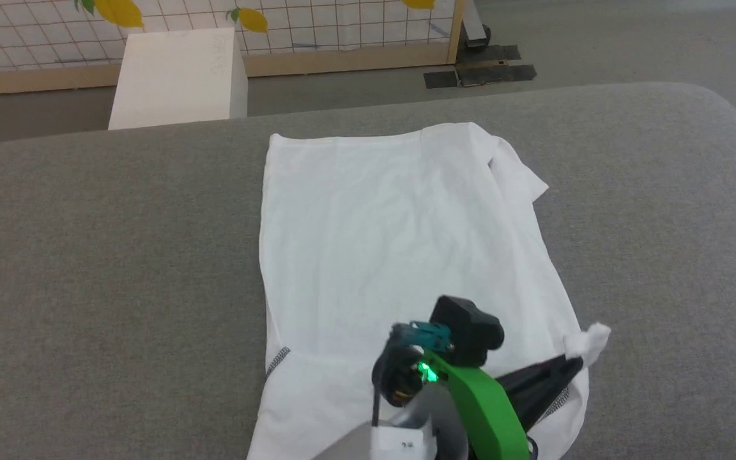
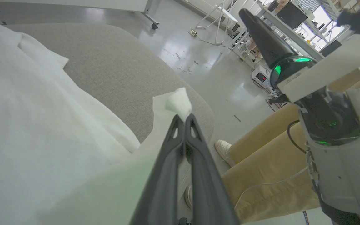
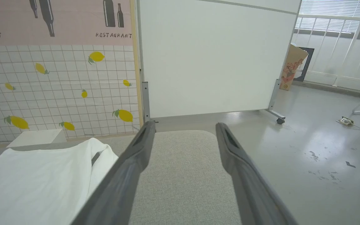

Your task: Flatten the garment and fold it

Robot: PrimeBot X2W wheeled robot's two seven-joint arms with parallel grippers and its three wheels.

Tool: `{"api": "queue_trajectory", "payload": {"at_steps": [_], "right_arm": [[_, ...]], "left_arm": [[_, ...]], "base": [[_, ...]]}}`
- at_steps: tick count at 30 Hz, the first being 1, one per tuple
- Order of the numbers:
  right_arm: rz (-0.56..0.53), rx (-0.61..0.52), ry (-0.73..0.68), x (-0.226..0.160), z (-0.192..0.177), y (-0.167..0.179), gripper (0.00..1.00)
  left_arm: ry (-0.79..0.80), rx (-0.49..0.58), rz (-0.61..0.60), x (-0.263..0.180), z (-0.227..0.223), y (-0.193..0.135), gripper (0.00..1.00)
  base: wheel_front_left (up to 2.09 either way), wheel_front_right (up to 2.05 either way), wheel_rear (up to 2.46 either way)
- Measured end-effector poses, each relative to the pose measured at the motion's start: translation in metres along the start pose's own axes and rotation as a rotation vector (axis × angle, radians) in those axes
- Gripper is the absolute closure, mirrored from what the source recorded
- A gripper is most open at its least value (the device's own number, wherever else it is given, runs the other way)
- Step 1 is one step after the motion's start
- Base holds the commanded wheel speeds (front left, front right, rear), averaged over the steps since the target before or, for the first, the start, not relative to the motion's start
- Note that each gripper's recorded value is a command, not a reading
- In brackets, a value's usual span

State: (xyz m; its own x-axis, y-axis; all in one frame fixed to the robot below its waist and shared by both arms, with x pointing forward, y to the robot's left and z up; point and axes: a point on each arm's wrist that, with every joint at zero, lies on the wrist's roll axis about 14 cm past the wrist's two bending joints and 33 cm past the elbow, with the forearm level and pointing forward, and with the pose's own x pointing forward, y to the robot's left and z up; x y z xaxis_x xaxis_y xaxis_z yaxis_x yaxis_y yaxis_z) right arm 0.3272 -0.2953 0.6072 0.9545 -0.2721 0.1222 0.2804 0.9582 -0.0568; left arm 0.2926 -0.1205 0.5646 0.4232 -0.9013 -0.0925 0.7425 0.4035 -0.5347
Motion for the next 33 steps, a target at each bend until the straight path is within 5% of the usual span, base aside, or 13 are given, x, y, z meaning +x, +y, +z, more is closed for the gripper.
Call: {"api": "queue_trajectory", "payload": {"at_steps": [11,12,13,18,25,33], "right_arm": [[0.01,0.008,0.065,0.004,-0.022,0.006,0.0],[0.007,0.006,0.074,0.004,-0.025,0.005,0.0],[0.004,0.005,0.081,0.004,-0.027,0.005,0.0],[0.001,0.002,0.098,0.006,-0.033,0.004,0.0],[0.031,0.011,0.081,0.013,-0.029,0.014,0.0],[0.094,0.04,0.072,0.017,-0.027,0.035,0.0]], "left_arm": [[0.304,0.093,0.157,0.018,-0.115,0.081,1.0],[0.323,0.081,0.155,0.017,-0.123,0.082,0.1],[0.328,0.077,0.144,0.017,-0.126,0.08,0.0],[0.238,0.04,0.126,0.03,-0.103,0.079,0.0],[-0.13,0.049,0.226,0.031,0.005,0.107,0.0],[-0.51,0.322,0.57,-0.088,0.118,0.177,0.0]], "base": [[0.0,0.0,0.0],[0.0,0.0,0.0],[0.0,0.0,0.0],[0.0,0.0,0.0],[0.0,0.0,0.0],[0.0,0.0,0.0]]}}
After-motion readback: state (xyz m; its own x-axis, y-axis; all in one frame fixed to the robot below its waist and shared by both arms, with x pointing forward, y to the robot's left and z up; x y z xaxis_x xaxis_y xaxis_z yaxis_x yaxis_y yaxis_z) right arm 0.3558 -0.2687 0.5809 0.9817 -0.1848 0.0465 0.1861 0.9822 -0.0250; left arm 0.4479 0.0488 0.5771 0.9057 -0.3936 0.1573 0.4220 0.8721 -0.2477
